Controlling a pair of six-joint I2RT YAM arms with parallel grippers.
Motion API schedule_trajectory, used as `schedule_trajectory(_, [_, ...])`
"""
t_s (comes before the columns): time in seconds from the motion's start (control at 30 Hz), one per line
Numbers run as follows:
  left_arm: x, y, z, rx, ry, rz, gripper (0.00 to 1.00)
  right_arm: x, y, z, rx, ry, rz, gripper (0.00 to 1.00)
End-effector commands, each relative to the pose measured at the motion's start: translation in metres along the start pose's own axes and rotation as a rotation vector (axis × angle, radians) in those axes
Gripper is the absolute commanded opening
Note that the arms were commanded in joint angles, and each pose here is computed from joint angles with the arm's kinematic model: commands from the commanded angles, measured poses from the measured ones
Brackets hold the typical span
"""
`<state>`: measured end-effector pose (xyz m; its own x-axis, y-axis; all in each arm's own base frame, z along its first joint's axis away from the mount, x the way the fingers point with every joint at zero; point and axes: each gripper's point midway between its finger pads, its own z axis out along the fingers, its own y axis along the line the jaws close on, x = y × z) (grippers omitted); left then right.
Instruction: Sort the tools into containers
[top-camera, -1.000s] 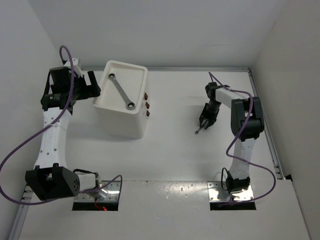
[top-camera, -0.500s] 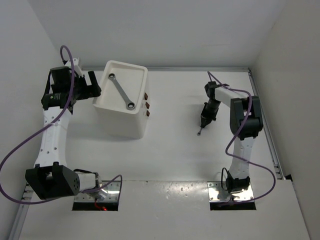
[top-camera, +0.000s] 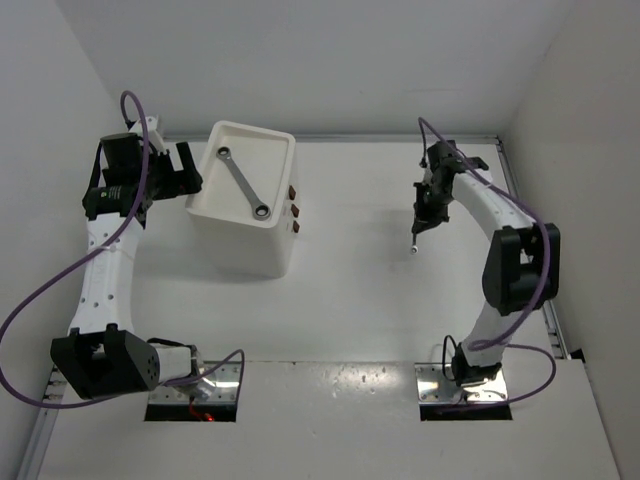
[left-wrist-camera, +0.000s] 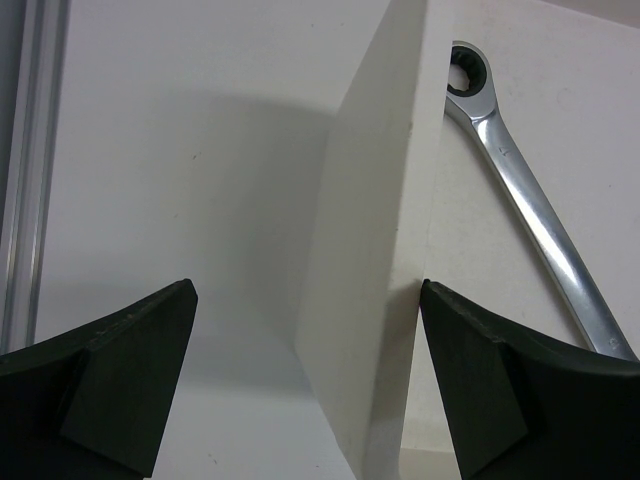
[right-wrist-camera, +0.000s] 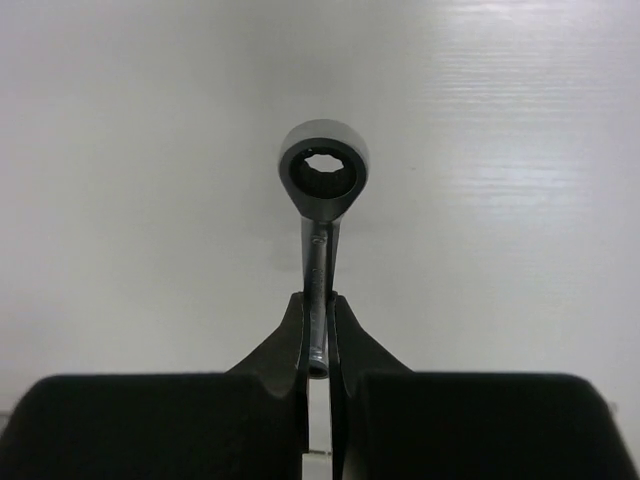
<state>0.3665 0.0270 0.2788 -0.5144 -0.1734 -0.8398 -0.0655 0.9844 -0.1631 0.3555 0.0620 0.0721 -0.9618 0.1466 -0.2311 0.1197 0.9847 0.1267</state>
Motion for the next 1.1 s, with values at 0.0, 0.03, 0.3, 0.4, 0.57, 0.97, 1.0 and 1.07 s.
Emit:
schedule_trajectory(0.0, [-0.007,0.004,-0.001,-0.014,-0.030,-0.011,1.00,-0.008,0.034,-0.040,-0.202,-0.106,-0.236,0.00])
schedule_trajectory(0.03, [-0.009,0.004,-0.001,-0.014,-0.039,-0.010,1.00,-0.021,0.046,-0.060,-0.236,-0.182,-0.273,0.00])
schedule_trajectory(0.3, [-0.013,0.000,-0.003,0.006,-0.047,-0.008,1.00,-0.064,0.177,-0.187,-0.566,-0.554,-0.653,0.00])
schedule_trajectory(0.4, [-0.016,0.001,-0.004,0.006,-0.056,0.017,1.00,-0.064,0.219,-0.211,-0.642,-0.615,-0.757,0.00])
schedule_trajectory(0.57, [-0.016,0.001,-0.004,0.005,-0.056,0.027,1.00,-0.077,0.284,-0.249,-0.729,-0.723,-0.855,0.00])
schedule_trajectory(0.97, [-0.015,0.003,-0.006,-0.004,-0.057,0.038,1.00,-0.069,0.366,-0.224,-0.881,-0.764,-0.931,0.00])
schedule_trajectory(1.0, [-0.015,0.003,-0.006,-0.004,-0.057,0.038,1.00,-0.065,0.370,-0.226,-0.893,-0.777,-0.940,0.00])
schedule_trajectory(1.07, [-0.011,0.004,-0.004,-0.005,-0.048,0.036,1.00,-0.062,0.377,-0.226,-0.908,-0.787,-0.942,0.00])
